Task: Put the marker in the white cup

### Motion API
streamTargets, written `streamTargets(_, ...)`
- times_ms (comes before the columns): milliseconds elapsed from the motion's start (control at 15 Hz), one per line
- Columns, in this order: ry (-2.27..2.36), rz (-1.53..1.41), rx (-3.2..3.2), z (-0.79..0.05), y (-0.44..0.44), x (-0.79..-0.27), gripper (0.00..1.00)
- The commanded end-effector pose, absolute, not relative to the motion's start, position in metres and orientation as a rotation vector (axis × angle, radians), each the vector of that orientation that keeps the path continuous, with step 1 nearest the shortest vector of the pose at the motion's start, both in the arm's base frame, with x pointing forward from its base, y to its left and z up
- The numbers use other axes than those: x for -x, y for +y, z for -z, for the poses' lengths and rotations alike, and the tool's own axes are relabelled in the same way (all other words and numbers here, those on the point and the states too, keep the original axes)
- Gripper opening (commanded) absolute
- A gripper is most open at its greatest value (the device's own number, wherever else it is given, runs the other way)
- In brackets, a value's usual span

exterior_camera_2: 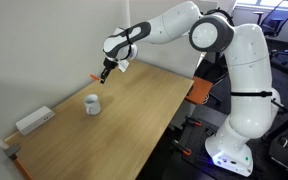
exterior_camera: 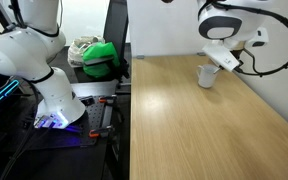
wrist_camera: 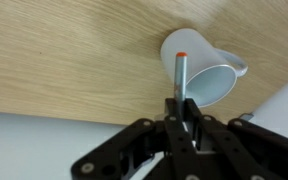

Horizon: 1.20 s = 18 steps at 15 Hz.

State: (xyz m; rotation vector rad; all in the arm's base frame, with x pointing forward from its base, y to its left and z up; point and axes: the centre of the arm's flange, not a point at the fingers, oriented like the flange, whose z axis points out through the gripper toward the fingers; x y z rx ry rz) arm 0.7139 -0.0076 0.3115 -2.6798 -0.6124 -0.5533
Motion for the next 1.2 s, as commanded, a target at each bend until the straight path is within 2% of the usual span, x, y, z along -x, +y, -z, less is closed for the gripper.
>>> streamTargets(0, -0.709, 0.616, 2.601, -0.306, 0.007, -0.723, 0.03)
streamTargets(1133, -1.063, 0.758, 2.272, -0.289, 0.045, -0.742, 0.03)
